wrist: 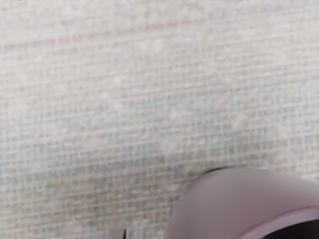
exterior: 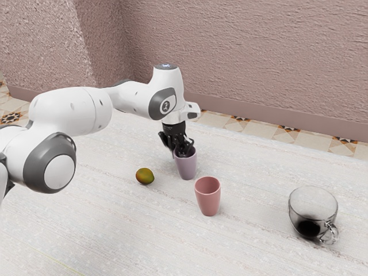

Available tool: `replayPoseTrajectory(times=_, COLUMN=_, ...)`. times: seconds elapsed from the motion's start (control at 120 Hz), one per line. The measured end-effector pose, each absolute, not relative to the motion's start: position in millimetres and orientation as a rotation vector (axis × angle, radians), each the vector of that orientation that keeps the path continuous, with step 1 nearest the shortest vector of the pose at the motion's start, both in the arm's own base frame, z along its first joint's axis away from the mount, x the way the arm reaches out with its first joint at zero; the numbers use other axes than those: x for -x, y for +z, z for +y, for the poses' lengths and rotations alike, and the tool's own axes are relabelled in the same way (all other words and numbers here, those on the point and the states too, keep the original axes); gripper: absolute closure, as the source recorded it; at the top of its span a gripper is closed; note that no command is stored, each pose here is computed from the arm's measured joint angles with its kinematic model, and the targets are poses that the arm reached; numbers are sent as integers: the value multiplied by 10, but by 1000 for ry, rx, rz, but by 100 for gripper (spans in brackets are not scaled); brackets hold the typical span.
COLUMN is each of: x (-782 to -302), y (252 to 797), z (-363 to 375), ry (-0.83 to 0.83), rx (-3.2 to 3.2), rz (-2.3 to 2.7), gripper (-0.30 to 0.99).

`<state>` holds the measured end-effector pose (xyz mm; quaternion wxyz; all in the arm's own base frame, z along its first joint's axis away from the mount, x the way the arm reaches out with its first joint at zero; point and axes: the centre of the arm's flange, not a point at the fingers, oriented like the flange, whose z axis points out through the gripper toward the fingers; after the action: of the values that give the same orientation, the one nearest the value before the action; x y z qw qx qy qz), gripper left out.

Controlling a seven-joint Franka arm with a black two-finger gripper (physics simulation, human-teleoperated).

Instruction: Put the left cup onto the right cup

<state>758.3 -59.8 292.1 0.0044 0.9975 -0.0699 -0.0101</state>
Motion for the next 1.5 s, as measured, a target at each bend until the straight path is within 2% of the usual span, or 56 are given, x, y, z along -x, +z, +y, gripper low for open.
replayPoseTrajectory(times=0.15, x=-7589, y=2942, z=-609, ry=-18, rx=-3125, rz=-219, gripper=72)
replayPoseTrajectory(times=0.3, x=-7589, y=3032, z=-593, ry=2, rx=-3132, rz=-219, gripper=75)
replayPoseTrajectory(times=0.425, x=-7551, y=3324, z=-590, ry=46, rx=-3137, rz=-224, gripper=77)
replayPoseTrajectory(times=0.625, x=-7064, y=4216, z=-733, ry=111, rx=-3116, rz=-257, gripper=78)
replayPoseTrajectory(times=0.792, x=-6565, y=4628, z=-1157, ry=117, rx=-3079, rz=-344, gripper=78)
replayPoseTrajectory(times=0.992, x=-6274, y=4696, z=-1686, ry=96, rx=-3034, rz=-446, gripper=78)
replayPoseTrajectory(times=1.5, x=-6528, y=3917, z=-1853, ry=-39, rx=-3018, rz=-443, gripper=78)
